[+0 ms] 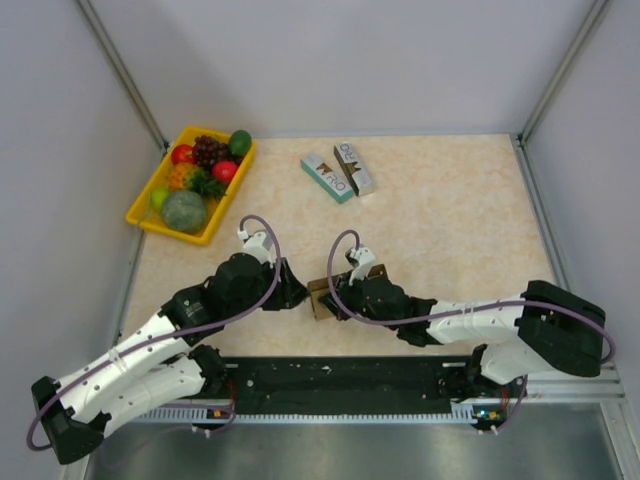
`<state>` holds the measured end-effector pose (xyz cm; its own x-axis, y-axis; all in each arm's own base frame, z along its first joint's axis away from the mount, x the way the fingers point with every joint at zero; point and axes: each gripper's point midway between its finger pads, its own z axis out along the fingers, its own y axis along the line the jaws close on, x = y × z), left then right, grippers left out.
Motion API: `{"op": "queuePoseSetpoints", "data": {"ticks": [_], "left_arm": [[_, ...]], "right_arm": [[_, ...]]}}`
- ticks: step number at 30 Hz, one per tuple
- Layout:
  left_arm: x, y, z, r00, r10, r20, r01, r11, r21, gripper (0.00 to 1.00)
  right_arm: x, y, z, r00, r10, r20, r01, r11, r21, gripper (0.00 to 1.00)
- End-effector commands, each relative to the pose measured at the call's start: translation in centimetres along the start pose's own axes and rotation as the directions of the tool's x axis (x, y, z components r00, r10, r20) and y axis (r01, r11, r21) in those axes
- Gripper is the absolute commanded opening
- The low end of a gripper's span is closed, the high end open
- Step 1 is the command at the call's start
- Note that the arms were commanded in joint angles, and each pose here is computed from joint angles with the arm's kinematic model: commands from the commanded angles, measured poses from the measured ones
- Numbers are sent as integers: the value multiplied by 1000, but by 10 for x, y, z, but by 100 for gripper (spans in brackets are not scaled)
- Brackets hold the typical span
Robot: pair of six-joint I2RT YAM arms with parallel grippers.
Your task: Fold the paper box
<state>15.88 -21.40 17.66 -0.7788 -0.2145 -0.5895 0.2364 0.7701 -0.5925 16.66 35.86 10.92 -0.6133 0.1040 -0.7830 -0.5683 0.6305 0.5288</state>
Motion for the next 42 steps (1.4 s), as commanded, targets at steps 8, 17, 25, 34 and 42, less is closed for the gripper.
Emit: {"op": "queuePoseSetpoints", "data": {"ticks": [8, 17, 25, 34, 42], "left_arm": [[-8, -5, 1, 999, 52, 1, -52, 999, -9, 62], [-5, -3, 7, 976, 170, -135, -182, 980, -76, 59], [10, -4, 21, 949, 191, -249, -212, 975, -60, 60], [14, -4, 32, 940, 194, -281, -220, 974, -62, 51], [13, -6, 35, 937, 202, -284, -226, 973, -53, 48]], "right_arm": [[-51, 24, -34, 997, -68, 33, 67, 997, 30, 0], [-76, -24, -125, 952, -188, -241, 233, 956, 177, 18], [-64, -74, -139, 900, -112, -422, 232, 941, 245, 33], [-69, -105, -129, 886, -137, -443, 317, 877, 362, 22], [-76, -110, -108, 898, -142, -417, 293, 900, 324, 33]]}}
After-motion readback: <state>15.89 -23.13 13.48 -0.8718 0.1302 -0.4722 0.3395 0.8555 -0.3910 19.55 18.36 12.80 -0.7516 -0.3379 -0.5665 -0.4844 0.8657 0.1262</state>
